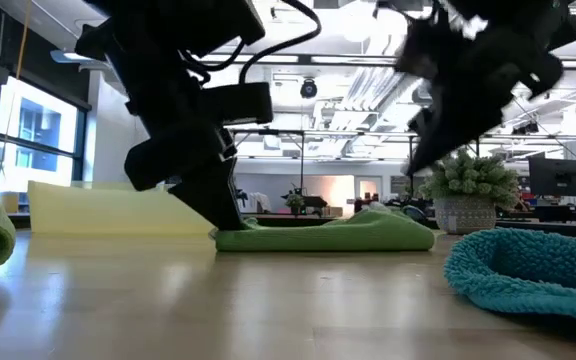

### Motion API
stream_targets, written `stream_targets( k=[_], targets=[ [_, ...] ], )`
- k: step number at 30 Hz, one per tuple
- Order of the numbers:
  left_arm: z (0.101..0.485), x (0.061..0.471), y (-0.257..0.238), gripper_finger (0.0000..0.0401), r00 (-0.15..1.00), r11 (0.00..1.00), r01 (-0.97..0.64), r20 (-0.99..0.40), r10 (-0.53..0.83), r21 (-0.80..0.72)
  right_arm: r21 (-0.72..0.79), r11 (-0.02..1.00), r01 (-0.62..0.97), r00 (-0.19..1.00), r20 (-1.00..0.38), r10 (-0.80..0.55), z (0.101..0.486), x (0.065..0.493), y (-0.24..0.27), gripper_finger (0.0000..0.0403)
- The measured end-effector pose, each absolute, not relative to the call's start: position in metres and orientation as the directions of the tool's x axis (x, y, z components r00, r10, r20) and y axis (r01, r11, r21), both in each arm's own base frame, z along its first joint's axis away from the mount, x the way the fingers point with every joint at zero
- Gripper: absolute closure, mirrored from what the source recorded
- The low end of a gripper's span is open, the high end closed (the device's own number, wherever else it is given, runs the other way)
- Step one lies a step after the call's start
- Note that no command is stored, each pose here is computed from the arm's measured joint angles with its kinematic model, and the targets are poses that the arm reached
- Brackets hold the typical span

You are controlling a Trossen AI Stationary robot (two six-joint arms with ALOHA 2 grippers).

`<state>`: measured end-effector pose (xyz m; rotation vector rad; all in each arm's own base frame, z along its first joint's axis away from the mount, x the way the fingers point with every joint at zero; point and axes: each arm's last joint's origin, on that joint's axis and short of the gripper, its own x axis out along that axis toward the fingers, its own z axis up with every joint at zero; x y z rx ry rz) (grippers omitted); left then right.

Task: Roll microfiber towels into tight, uniform cylinder then place into a basket
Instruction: Roll the green microfiber towel

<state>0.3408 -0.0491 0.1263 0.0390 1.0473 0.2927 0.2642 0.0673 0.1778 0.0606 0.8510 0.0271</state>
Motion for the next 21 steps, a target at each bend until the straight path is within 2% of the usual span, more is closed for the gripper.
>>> stream_targets(
  k=[3,7,14,21],
  targets=[
    [0.127,0.342,-0.049,0.0398,0.475,0.958,-0.227,-0.839,0.265,0.174,0.019,0.999,-0.044,0.742,-0.668,0.046,0.179,0.274,0.077,0.0343],
    [0.128,0.343,-0.049,0.0398,0.485,0.958,-0.23,-0.833,0.267,0.173,-0.013,0.998,-0.065,0.745,-0.666,0.04,0.165,0.282,0.082,0.0343],
    [0.128,0.343,-0.049,0.0398,0.482,0.958,-0.229,-0.834,0.267,0.174,-0.018,1.0,0.021,0.635,-0.772,-0.027,0.138,0.283,0.071,0.0343],
    [0.127,0.342,-0.048,0.0398,0.471,0.957,-0.227,-0.84,0.269,0.179,-0.056,0.997,0.048,0.576,-0.814,-0.073,0.132,0.278,0.066,0.0343]
  ],
)
